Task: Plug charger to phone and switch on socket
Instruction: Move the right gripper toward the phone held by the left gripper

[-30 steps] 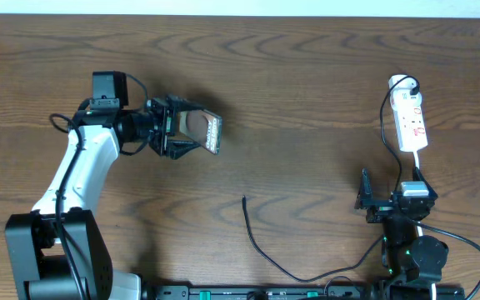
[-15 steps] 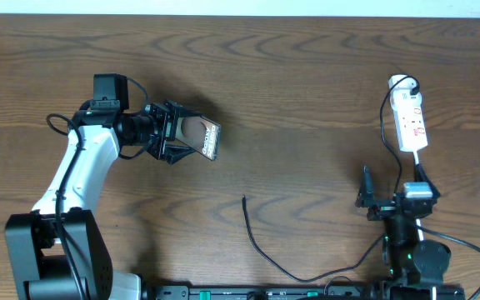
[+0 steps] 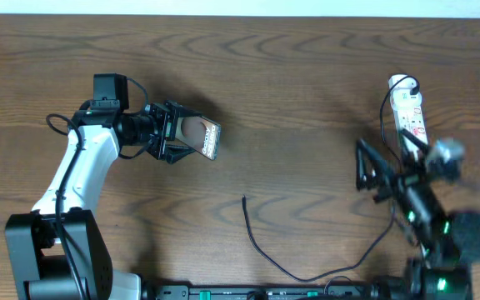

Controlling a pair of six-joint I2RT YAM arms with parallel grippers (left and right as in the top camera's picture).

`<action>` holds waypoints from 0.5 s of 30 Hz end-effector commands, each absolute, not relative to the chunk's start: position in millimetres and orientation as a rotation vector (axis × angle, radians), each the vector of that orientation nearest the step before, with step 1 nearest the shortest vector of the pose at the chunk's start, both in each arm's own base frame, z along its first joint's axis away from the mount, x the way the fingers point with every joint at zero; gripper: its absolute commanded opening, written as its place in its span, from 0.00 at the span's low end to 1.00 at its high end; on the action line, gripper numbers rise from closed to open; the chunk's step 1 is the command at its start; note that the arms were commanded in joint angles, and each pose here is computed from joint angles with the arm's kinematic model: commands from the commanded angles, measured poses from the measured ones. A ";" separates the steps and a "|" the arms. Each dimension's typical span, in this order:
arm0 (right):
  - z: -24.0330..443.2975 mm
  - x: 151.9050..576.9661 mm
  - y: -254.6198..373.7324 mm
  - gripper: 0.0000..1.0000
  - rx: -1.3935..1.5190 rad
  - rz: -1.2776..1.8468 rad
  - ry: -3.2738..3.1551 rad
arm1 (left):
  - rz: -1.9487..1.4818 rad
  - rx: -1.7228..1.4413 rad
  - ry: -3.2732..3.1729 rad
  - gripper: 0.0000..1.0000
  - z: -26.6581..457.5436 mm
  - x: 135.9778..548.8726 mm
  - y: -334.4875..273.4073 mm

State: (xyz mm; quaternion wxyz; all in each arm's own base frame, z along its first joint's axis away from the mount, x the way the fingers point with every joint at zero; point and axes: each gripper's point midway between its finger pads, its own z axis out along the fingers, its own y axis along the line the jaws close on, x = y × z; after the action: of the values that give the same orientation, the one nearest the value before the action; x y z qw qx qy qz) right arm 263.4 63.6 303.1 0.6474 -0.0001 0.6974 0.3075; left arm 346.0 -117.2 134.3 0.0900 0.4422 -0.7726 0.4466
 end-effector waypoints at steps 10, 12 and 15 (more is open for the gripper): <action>211.1 334.0 158.7 0.99 -0.092 1.417 2.091 | 1.215 1.440 -2.302 0.07 134.7 347.3 -128.4; 189.7 339.9 175.2 0.99 -0.121 1.449 2.126 | 1.169 1.471 -2.326 0.07 129.6 347.3 -129.1; 175.6 343.8 189.5 0.99 -0.160 1.466 2.136 | 1.106 1.520 -2.361 0.07 122.7 348.1 -126.8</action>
State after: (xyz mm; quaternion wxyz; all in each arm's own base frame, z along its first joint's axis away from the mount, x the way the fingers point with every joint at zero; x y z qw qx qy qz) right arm 346.0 170.5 179.0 0.2886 -0.0334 0.7990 0.5264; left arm 341.5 -131.4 117.1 0.0925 0.4856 -0.7797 0.3843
